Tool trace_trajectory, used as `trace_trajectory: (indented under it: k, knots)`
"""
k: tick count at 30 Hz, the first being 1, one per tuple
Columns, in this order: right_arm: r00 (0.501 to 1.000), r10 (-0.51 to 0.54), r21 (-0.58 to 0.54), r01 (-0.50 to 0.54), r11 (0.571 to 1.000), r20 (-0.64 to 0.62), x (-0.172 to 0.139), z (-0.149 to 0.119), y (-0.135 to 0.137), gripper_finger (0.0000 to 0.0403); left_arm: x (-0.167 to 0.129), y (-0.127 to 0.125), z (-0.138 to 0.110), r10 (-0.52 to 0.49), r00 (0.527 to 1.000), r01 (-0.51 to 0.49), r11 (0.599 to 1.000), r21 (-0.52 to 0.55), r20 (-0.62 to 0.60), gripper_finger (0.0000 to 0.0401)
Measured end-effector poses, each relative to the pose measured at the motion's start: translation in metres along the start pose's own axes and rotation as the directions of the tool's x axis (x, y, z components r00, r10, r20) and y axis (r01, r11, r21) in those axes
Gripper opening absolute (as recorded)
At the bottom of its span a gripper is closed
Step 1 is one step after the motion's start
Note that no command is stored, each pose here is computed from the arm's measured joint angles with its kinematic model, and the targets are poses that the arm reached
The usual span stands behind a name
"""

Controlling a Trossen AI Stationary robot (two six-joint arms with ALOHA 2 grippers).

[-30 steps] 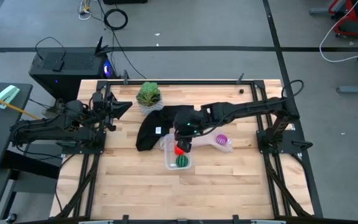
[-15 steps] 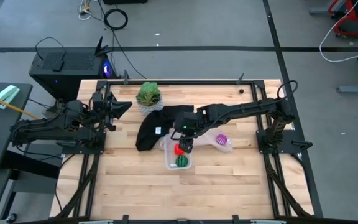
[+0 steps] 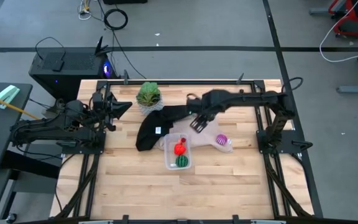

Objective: Pick and placing Produce into tupperware
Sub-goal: Put the red onion into the transparent container

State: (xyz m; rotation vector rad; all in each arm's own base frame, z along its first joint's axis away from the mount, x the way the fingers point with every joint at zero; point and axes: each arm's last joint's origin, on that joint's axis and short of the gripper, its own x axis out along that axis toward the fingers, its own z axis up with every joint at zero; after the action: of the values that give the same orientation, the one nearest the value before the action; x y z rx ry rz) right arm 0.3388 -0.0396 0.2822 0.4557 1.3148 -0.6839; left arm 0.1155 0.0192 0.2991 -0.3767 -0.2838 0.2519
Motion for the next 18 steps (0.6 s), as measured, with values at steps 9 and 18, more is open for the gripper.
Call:
trace_trajectory:
  k: [9,18]
  knots:
    - [0.967,-0.105,0.048,0.119,0.992,-0.231,-0.003,-0.006,-0.044,0.0197,0.0,0.0,0.0,0.0,1.0,0.0,1.0,0.0,0.001,0.0022]
    - [0.943,-0.073,0.181,0.138,0.974,-0.324,0.012,-0.077,-0.043,0.0197,0.0,0.0,0.0,-0.001,1.0,0.001,1.0,-0.008,0.001,0.0018]
